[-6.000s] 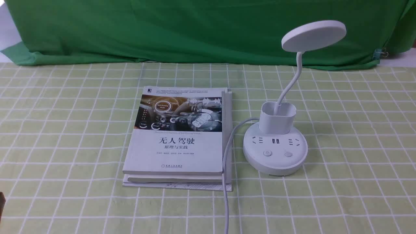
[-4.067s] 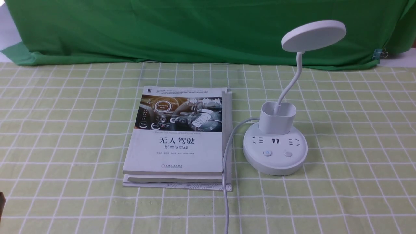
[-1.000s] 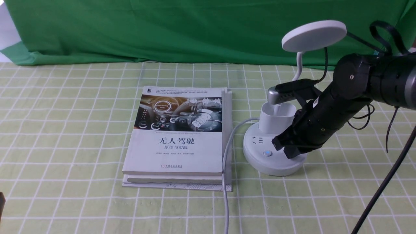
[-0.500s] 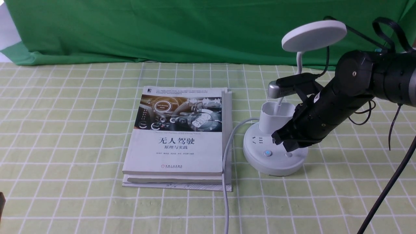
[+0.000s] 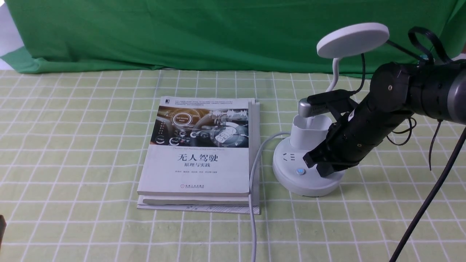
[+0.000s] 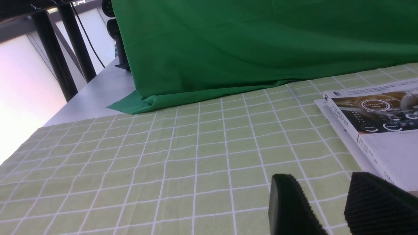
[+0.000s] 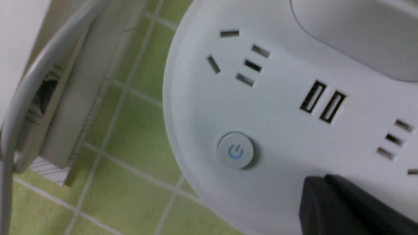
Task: Turn on the table lamp on the green coffee tablecloth with your hand.
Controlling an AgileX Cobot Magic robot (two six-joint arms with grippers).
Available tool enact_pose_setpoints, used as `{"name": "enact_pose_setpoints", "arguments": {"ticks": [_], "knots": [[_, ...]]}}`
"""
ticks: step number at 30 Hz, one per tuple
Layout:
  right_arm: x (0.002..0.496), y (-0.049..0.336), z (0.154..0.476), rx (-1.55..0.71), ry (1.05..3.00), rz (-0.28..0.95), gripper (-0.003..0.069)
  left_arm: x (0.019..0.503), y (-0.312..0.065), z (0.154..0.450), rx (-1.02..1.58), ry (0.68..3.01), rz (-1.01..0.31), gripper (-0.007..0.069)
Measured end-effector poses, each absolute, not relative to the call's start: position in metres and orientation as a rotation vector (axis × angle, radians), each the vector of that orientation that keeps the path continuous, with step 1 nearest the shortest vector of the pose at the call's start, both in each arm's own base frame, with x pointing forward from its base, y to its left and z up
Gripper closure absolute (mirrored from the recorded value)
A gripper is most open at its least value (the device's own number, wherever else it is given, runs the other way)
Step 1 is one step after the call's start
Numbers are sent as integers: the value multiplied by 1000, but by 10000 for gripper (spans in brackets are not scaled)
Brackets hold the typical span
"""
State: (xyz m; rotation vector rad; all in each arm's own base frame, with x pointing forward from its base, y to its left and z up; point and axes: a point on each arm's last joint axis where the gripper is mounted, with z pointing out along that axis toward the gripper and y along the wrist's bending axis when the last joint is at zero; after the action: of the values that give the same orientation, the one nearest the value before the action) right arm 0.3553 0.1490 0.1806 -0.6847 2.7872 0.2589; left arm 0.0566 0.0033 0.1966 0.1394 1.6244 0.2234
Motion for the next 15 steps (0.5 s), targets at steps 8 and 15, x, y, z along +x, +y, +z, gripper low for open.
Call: {"name": "enact_pose_setpoints", "arguments": {"ticks": [8,15], "knots": [[345,151,213,-693,2718,278,629,57,3,197,139,1624,223,384],[327,147,227,-700,2720,288,629,57,3,197,139,1624,223,384]]}}
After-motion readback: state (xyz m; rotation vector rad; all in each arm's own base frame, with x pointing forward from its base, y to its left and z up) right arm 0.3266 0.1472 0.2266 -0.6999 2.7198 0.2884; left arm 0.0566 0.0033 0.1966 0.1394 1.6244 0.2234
